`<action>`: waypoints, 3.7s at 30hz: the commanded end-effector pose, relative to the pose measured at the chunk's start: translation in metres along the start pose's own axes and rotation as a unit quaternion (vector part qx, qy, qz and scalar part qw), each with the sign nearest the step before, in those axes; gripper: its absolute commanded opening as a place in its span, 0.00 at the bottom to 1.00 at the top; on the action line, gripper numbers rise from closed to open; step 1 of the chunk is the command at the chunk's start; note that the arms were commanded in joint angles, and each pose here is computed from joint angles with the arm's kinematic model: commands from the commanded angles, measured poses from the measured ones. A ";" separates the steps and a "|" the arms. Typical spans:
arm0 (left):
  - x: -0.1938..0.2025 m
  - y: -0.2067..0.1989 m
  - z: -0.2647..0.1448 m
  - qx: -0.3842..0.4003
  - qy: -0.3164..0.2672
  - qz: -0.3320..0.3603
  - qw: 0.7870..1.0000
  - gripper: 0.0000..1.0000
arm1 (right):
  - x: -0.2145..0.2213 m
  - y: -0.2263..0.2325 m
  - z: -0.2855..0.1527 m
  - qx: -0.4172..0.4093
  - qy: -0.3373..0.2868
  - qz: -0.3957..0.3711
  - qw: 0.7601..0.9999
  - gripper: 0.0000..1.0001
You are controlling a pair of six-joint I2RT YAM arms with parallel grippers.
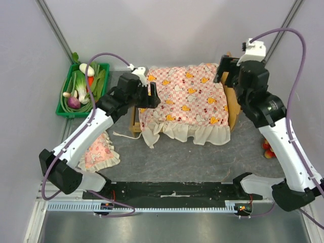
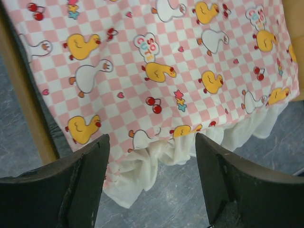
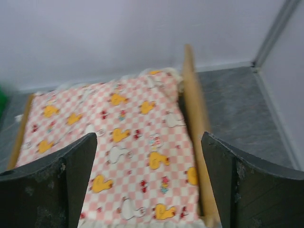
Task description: Set up the pet bed
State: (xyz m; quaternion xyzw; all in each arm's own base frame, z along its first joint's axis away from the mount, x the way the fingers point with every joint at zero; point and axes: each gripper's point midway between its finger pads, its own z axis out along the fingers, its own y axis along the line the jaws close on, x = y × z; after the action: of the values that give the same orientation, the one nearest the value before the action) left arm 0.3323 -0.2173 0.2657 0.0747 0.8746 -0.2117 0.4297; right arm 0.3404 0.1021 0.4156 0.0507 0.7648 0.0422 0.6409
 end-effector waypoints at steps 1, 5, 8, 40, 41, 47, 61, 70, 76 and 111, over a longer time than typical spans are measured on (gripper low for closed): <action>-0.005 -0.024 0.001 0.028 -0.017 0.094 0.995 0.79 | 0.046 -0.072 0.013 0.106 0.116 -0.065 0.985 0.98; 0.005 -0.051 0.009 0.092 -0.027 0.131 0.987 0.80 | 0.070 -0.091 0.023 0.077 0.132 -0.049 0.987 0.98; 0.011 -0.067 0.005 0.138 -0.018 0.158 0.978 0.80 | 0.094 -0.107 0.028 0.091 0.172 -0.043 0.980 0.95; 0.114 0.036 0.026 0.032 0.063 0.200 0.977 0.81 | 0.184 -0.092 0.049 -0.005 0.254 -0.011 0.967 0.08; 0.102 0.026 0.020 0.050 0.047 0.198 0.978 0.81 | 0.182 -0.086 0.049 -0.022 0.254 -0.004 0.967 0.02; 0.048 -0.036 -0.052 0.170 -0.069 0.147 0.972 0.82 | 0.188 -0.051 0.027 -0.076 0.260 0.028 0.962 0.00; 0.071 -0.155 0.007 0.217 -0.060 0.310 0.924 0.85 | 0.204 -0.018 -0.020 -0.081 0.247 0.051 0.964 0.00; 0.108 -0.205 0.057 0.205 -0.064 0.438 0.873 0.88 | 0.201 -0.020 -0.017 -0.075 0.235 0.051 0.968 0.09; 0.123 -0.197 0.090 0.164 -0.053 0.465 0.868 0.83 | 0.198 -0.015 -0.016 -0.091 0.230 0.050 0.968 0.27; 0.057 -0.075 0.088 0.347 0.008 0.050 0.936 0.12 | 0.172 0.051 -0.050 -0.315 0.229 -0.036 0.920 0.57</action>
State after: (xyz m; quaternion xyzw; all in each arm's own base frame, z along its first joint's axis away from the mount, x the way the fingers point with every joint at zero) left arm 0.3440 -0.3231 0.1866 0.2895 0.7637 -0.4103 0.4056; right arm 0.2669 0.1574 0.2639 -0.1482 0.8491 0.2465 0.4430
